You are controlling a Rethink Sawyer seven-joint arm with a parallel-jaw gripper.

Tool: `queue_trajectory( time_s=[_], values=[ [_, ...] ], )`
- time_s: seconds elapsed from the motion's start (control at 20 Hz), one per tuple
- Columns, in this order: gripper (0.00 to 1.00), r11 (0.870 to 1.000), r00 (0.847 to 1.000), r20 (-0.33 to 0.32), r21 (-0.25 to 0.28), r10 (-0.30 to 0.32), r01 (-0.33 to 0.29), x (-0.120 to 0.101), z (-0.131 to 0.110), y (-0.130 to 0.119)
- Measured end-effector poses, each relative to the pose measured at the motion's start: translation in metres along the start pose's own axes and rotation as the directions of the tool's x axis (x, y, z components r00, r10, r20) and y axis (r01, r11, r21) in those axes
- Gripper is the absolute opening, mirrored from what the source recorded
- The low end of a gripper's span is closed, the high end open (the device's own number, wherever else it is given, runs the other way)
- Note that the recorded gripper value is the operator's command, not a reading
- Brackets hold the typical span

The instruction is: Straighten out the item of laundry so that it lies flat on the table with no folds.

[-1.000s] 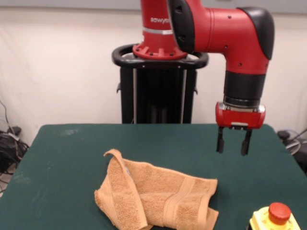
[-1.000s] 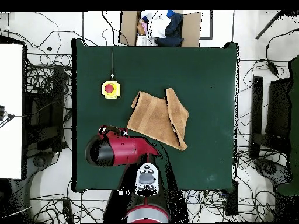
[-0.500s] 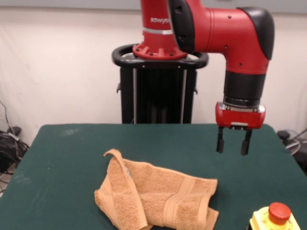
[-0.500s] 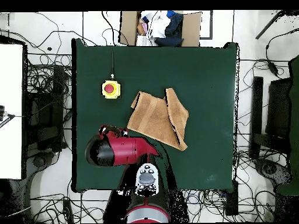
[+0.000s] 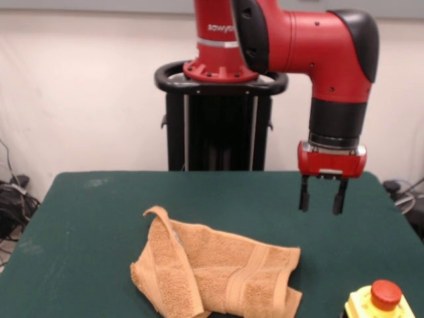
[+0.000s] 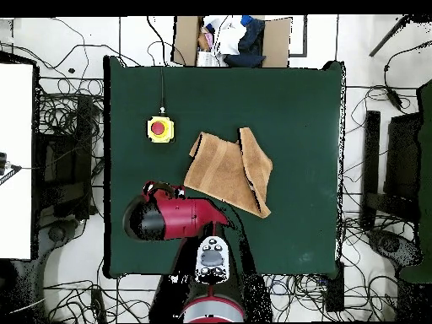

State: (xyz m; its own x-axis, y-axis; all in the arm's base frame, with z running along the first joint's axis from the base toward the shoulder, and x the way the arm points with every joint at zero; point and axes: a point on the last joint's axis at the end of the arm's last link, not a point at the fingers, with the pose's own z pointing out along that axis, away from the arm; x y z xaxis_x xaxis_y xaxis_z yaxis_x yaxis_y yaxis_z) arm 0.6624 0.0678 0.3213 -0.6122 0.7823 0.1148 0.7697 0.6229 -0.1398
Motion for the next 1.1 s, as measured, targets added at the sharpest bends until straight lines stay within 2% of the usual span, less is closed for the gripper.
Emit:
queue_trajectory(
  time_s=[0.15,0.35,0.55,0.9,1.05,1.1],
  values=[
    [1.0,1.0,0.998,-0.059,-0.02,0.017,-0.018,0.005,-0.023,0.001],
    [1.0,0.997,0.982,-0.186,-0.061,0.038,-0.051,0.015,-0.065,-0.001],
    [1.0,0.995,0.969,-0.245,-0.084,0.035,-0.057,0.023,-0.087,-0.001],
    [1.0,0.995,0.961,-0.273,-0.076,0.036,-0.059,0.025,-0.09,-0.003],
    [1.0,0.992,0.951,-0.309,-0.103,0.035,-0.07,0.027,-0.096,0.001],
    [1.0,0.988,0.94,-0.34,-0.133,0.033,-0.083,0.029,-0.102,0.005]
  ],
)
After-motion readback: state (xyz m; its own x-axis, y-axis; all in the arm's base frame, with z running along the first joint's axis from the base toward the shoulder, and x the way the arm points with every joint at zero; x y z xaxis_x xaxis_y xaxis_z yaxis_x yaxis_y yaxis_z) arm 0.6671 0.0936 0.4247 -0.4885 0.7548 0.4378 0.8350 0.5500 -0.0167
